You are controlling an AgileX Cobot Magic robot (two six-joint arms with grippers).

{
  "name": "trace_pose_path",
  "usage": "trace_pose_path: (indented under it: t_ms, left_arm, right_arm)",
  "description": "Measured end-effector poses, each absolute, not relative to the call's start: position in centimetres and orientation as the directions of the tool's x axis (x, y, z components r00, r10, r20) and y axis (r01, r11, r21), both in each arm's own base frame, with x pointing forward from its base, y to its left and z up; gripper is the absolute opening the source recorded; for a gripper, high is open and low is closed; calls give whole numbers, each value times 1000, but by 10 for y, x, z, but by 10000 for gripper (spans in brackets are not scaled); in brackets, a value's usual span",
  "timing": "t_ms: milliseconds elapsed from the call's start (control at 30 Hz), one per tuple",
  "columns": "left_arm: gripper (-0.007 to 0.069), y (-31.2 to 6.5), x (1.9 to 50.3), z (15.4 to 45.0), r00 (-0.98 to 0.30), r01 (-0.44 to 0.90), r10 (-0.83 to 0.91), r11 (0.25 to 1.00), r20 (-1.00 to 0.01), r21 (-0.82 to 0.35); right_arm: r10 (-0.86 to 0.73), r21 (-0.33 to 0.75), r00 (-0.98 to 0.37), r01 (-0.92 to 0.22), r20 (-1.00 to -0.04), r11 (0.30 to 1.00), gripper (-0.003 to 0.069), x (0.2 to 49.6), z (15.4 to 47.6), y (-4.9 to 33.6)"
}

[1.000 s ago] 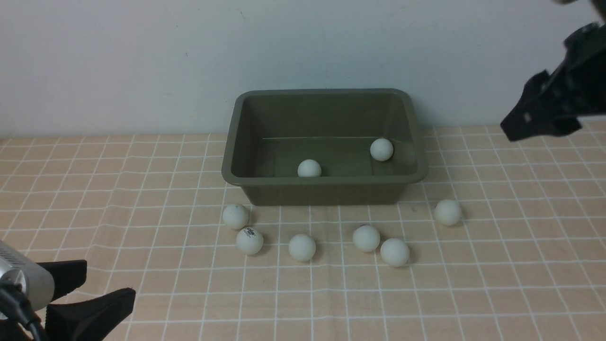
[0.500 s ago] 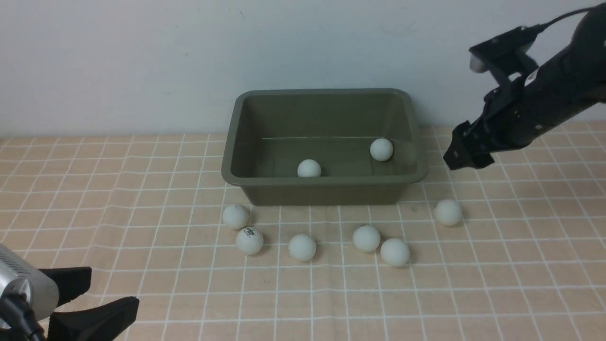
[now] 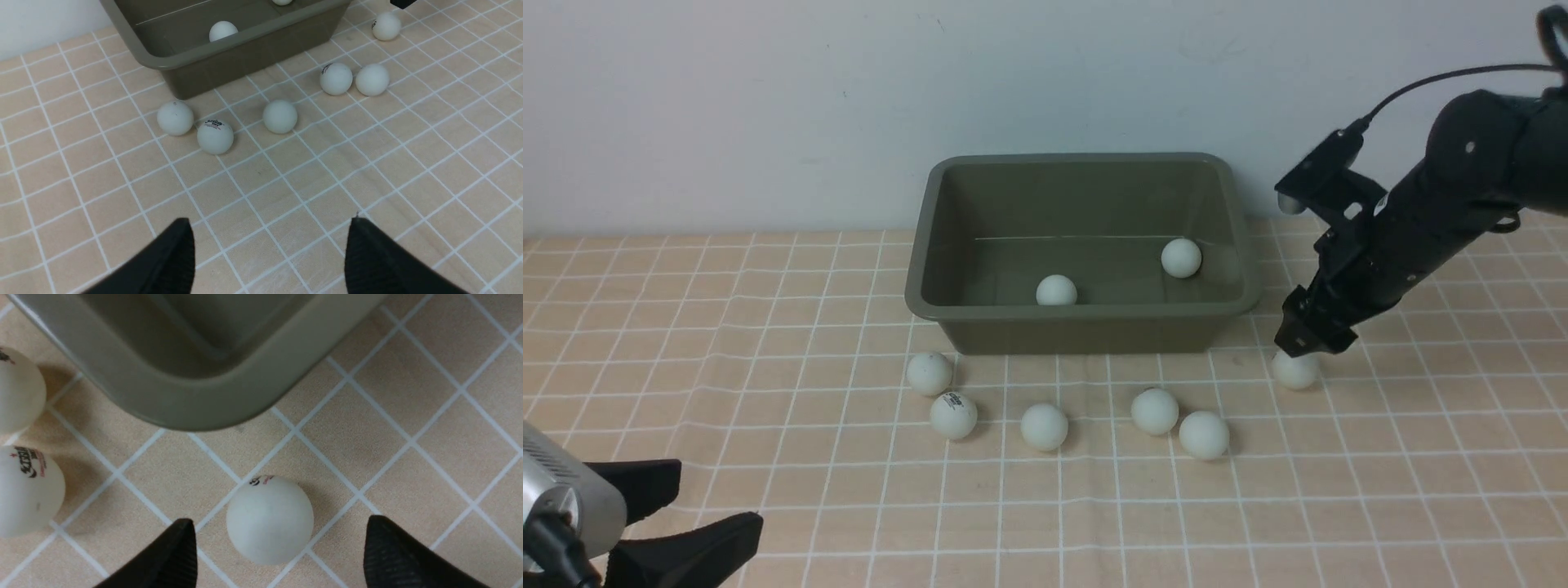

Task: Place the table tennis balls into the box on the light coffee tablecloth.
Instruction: 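Reach for and grasp a ping pong ball on the table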

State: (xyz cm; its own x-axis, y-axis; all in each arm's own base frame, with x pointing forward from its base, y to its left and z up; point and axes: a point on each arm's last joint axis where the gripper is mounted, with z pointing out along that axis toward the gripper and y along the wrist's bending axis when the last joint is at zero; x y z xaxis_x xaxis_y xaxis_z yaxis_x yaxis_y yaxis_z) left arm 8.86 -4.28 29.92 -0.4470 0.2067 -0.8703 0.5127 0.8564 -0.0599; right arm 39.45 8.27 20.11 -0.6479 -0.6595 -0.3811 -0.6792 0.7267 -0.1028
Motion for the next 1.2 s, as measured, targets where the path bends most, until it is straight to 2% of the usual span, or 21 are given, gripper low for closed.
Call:
trace_pose_path:
  t_ms: [167,733,933,1000,1200]
  left_arm:
    - [413,-43,89,299,-444,515,212,855,-871,-55]
    - [413,-43,89,299,-444,515,212,855,-871,-55]
    - [413,-43,89,299,-444,515,212,855,-871,-55]
    - [413,-43,89,299,-444,515,212,855,-871,-55]
    - [413,-43,89,299,-444,515,212,855,-871,-55]
  right_arm:
    - [-648,-77,-667,-672,-367,736,498,400,180,84]
    - [-632,-41,-692,-663,-347,748,496,404,159,86]
    - [-622,-42,-698,-653,-353,756,428,405,159,86]
    - [-613,-42,-705,-643,-356,764,344,405,159,86]
    - [-629,-85,-705,-641,-328,763,337,406,159,82]
